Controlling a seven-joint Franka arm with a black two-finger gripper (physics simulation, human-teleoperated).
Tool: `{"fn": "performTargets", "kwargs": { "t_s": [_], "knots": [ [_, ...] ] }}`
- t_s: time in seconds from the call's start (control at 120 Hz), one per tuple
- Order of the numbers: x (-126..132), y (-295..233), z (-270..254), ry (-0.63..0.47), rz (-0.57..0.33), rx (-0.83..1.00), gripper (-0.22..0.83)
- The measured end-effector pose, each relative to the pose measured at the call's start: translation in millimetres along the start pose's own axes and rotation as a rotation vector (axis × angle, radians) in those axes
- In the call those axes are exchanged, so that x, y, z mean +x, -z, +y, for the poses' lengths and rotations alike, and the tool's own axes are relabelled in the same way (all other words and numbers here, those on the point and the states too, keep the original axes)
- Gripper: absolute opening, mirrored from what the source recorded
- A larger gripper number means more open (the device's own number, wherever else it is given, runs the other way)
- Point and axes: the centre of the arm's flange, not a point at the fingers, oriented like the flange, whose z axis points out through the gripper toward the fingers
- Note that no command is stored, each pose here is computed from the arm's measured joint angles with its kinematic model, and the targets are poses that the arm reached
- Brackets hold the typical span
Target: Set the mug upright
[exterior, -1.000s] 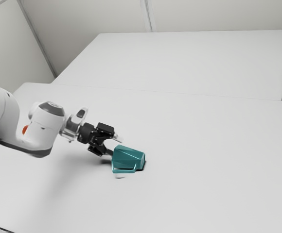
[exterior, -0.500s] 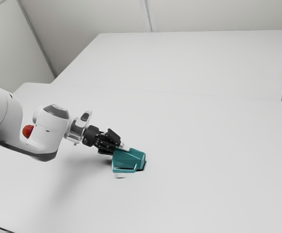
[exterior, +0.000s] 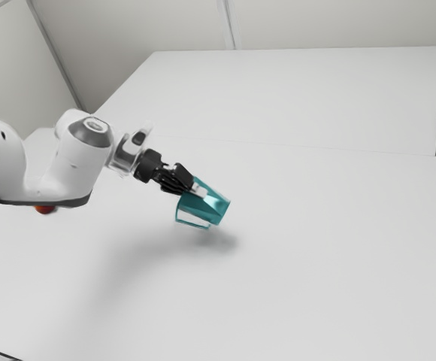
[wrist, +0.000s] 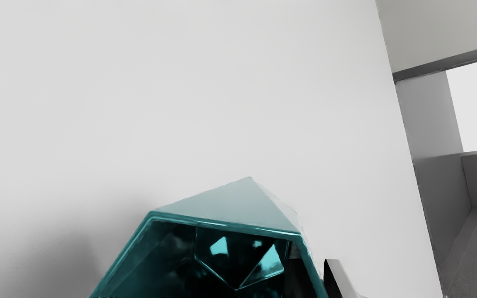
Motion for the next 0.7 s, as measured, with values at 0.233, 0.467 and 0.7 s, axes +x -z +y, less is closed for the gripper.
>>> {"fn": "performTargets", "kwargs": {
  "t_s": [0.233,0.467,0.7],
  "knots": [
    [94,37,-6,-0.364,-0.243,0.543,-0.13],
    [83,5,-49,-0.331,-0.312,0.712,-0.13],
    [65,-20,-72,-0.229,-0.305,0.737,-0.13]
  ]
}}
